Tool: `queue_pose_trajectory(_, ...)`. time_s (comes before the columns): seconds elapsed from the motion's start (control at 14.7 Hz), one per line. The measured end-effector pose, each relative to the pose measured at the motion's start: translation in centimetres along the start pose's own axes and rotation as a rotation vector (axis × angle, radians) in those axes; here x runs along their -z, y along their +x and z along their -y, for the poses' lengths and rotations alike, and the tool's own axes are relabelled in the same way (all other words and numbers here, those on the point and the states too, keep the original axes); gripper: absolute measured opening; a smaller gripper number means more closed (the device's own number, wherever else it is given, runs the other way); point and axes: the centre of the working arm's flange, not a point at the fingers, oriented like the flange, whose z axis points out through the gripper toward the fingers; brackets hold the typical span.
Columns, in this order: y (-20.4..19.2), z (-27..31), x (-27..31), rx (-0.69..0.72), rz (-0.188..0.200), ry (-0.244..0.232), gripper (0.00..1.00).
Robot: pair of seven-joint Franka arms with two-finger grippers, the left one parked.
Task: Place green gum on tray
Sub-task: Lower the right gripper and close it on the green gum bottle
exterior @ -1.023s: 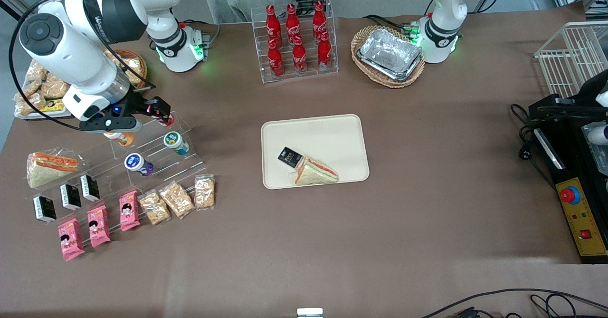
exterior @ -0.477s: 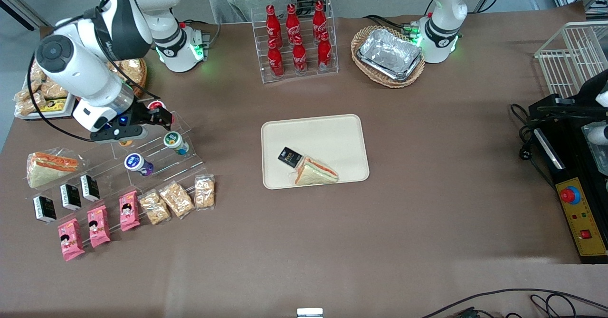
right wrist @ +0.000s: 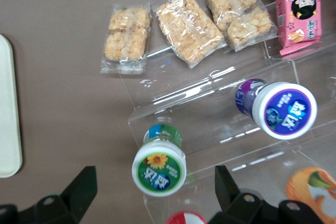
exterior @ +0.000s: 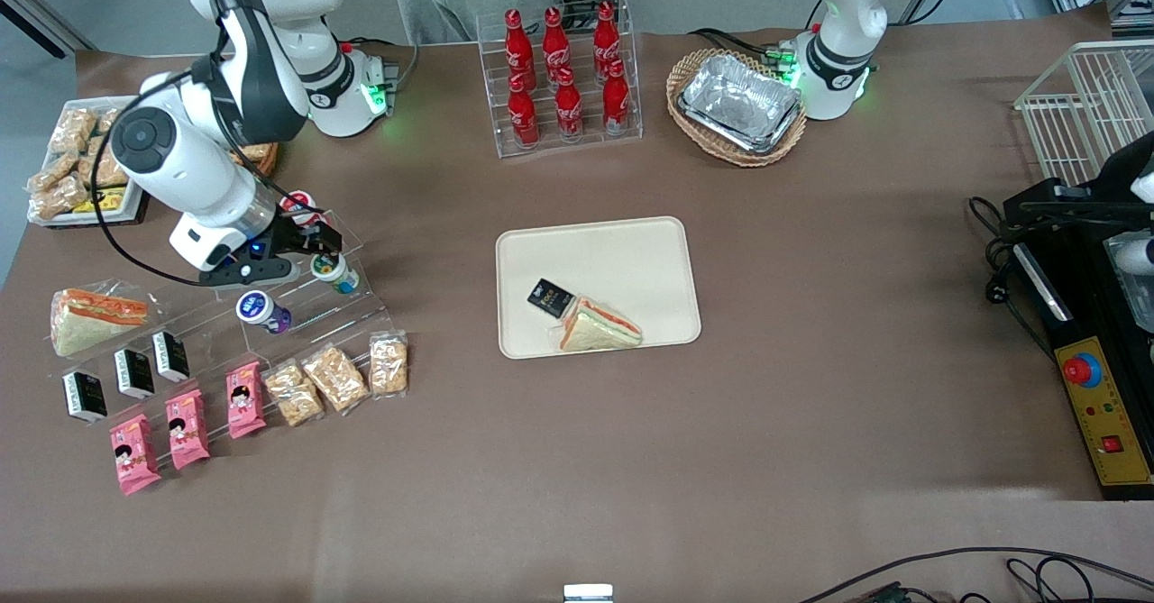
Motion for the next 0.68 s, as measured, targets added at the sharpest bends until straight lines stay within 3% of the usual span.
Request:
queue_pose_trajectory(0.2, -0.4, -0.1, -2.6, -0.007, -0.006, 0.006, 1.00)
queue_pose_trajectory(0.68, -1.9, -0.1, -5.2, -0.034, 0.037, 0.031, 1.00)
